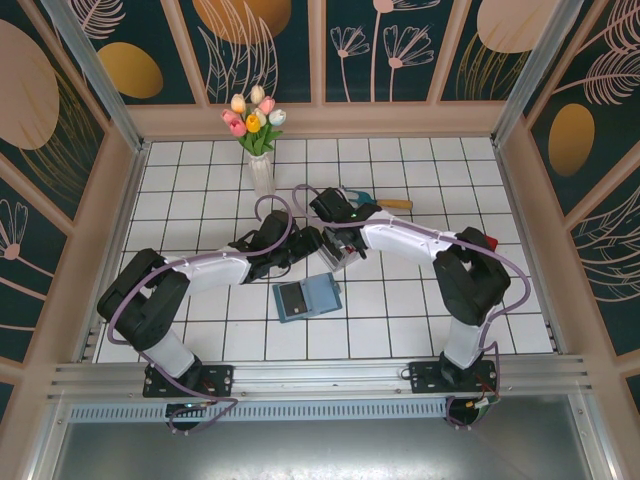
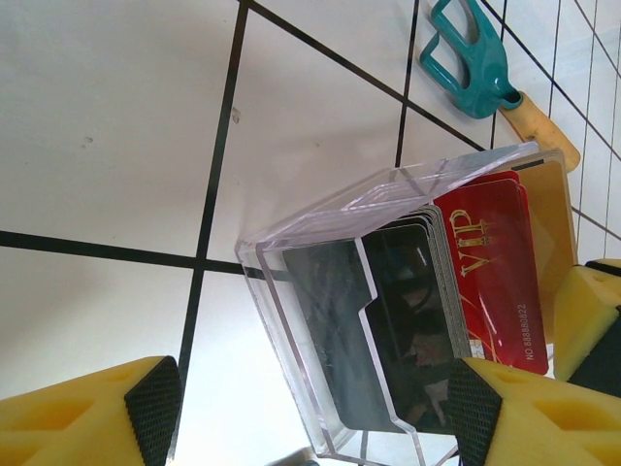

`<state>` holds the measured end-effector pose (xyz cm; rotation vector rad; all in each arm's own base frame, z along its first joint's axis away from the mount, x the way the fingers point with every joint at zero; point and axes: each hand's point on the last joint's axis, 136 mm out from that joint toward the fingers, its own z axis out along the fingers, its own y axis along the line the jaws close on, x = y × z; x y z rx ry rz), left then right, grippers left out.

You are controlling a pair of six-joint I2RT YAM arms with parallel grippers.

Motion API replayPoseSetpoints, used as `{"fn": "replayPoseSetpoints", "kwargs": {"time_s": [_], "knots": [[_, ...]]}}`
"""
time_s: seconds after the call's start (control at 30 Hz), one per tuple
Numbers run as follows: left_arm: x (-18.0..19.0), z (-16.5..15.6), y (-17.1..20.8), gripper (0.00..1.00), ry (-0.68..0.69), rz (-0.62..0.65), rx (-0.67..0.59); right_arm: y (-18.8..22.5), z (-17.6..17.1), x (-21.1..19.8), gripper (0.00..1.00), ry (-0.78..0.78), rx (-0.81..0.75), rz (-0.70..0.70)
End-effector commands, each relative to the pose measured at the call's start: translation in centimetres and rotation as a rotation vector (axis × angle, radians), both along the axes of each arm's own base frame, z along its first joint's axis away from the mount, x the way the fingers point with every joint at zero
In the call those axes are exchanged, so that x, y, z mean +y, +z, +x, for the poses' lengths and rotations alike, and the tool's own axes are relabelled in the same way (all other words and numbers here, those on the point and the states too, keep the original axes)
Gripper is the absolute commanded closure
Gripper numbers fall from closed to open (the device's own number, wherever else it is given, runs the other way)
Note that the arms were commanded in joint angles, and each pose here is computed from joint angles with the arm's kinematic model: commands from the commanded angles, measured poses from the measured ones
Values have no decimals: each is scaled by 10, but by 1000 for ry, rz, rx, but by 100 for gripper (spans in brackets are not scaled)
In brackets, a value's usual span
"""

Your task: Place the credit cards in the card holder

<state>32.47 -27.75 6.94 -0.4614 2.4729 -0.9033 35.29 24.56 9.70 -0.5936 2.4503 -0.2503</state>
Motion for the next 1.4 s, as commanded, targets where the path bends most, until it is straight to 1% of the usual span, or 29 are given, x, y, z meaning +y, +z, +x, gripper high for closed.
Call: {"fn": "replayPoseSetpoints", "kwargs": {"time_s": [0.0,0.03,0.13,0.17,0.4,0.53,0.67,0.8,0.93,1.0,1.37], "knots": [[6,-1,5,25,19,-5,-1,6,-3,-10,84,-3,-3,-18],[7,-2,5,25,19,-5,-1,4,-3,-9,82,-3,6,-13],[7,-2,6,25,20,-6,-4,0,-9,0,72,22,56,55],[7,-2,5,25,19,-5,-3,-1,-10,2,70,28,61,62],[4,-2,5,25,12,-12,-1,-20,-6,-3,65,15,76,3],[4,-2,4,25,8,-11,-1,-28,-2,-13,65,2,50,-83],[3,-2,3,25,7,-9,4,-37,-4,-12,65,12,62,-98],[3,-2,2,25,5,-8,4,-29,-1,-14,65,7,21,-124],[3,-2,2,24,4,-10,5,-12,2,-13,66,0,-28,-110],[3,-2,2,24,4,-10,4,-7,2,-14,69,3,-43,-106],[1,-2,1,24,0,-14,6,-1,3,-18,73,0,-59,-110]]}}
